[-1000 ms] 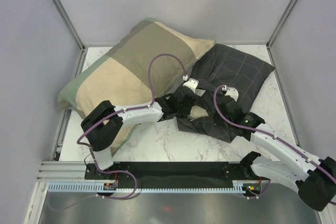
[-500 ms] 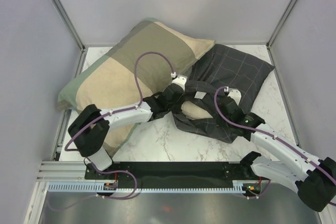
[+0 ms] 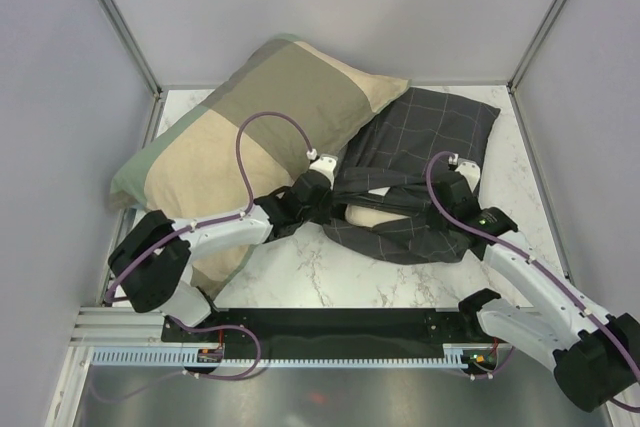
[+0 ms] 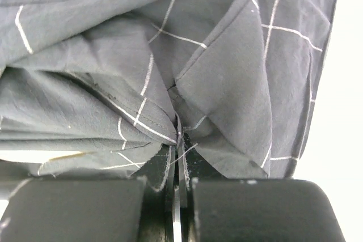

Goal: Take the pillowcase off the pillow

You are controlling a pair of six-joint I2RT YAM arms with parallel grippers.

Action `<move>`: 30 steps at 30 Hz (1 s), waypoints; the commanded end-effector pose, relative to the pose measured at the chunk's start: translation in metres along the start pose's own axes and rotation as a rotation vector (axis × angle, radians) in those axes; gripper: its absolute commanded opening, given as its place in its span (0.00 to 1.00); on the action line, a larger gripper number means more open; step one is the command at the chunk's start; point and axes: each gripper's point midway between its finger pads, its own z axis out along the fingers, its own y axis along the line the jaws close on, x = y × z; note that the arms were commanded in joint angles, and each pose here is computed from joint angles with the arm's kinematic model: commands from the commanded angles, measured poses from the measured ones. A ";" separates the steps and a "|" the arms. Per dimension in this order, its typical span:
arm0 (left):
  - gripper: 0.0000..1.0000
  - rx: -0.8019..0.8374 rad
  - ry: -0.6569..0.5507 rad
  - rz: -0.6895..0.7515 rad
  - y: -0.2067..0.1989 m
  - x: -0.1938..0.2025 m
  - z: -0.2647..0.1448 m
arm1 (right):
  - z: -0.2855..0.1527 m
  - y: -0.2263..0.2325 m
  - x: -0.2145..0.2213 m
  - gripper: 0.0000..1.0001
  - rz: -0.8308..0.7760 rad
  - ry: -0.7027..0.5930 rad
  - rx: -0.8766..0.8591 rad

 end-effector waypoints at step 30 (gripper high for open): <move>0.02 0.163 0.063 -0.093 -0.060 0.037 0.016 | -0.049 0.151 0.029 0.49 -0.270 -0.027 -0.415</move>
